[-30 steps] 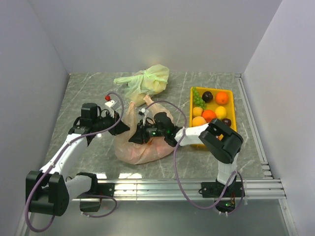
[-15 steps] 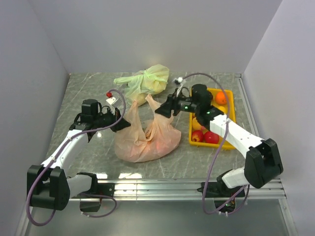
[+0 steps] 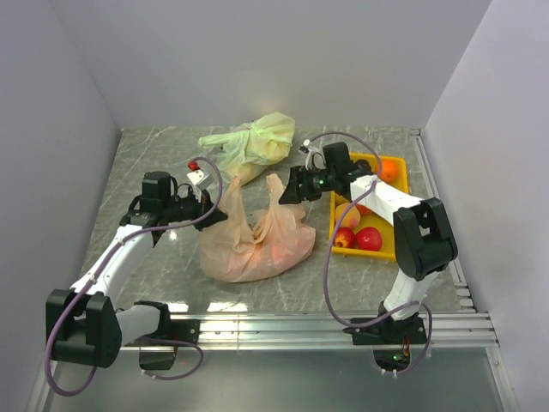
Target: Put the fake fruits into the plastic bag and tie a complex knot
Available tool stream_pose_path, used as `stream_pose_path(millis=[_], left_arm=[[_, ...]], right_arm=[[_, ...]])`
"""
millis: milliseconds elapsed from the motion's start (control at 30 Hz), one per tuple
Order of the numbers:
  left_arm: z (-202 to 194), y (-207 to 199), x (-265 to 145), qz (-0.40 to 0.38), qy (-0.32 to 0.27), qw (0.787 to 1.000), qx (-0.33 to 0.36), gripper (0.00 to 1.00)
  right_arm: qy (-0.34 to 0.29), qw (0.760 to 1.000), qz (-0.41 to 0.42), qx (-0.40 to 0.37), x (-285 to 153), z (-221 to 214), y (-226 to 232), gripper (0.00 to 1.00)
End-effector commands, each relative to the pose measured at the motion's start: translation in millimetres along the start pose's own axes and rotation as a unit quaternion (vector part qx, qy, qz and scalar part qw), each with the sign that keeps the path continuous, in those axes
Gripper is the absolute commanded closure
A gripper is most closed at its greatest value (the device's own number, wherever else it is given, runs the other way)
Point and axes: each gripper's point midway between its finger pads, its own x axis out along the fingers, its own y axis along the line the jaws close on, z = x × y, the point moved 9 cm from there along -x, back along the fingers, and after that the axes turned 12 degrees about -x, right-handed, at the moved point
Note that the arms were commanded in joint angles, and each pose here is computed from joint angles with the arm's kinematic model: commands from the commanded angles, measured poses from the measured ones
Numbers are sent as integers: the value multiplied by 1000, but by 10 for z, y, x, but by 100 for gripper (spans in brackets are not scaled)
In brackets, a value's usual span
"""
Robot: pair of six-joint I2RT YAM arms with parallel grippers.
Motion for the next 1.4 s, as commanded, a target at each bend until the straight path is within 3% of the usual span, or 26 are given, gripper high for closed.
stream_pose_path(millis=[0, 267, 367, 433, 500, 833, 900, 933, 1067, 1167, 1367], left_arm=[[174, -80, -35, -21, -12, 999, 49, 99], [170, -76, -28, -27, -8, 998, 54, 99], [173, -80, -21, -32, -10, 998, 58, 99], [172, -82, -17, -35, -8, 998, 60, 99], [188, -79, -17, -35, -7, 997, 65, 99], [243, -72, 22, -41, -2, 997, 72, 99], [261, -72, 32, -42, -1, 996, 74, 99], [267, -87, 38, -46, 0, 996, 75, 99], [261, -190, 132, -72, 30, 991, 113, 100], [273, -317, 274, -83, 49, 984, 146, 100], [374, -319, 521, -91, 54, 984, 142, 99]], right_arm=[[-16, 1000, 7, -23, -130, 210, 23, 22], [-73, 997, -3, -6, -539, 304, -49, 20], [-65, 998, -13, 6, -532, 225, -124, 19], [-46, 999, -9, 23, -459, 143, -180, 18], [-31, 999, 13, 41, -354, 71, -237, 11], [-27, 995, 87, 47, 38, 181, -206, 12], [-23, 992, 110, 52, 96, 168, -176, 34], [-29, 991, 116, 53, 99, 199, -160, 54], [-37, 990, 137, -4, 63, 271, 26, 79], [-18, 985, 164, -45, 88, 272, 194, 94], [-17, 969, 221, -104, 20, 255, 423, 97]])
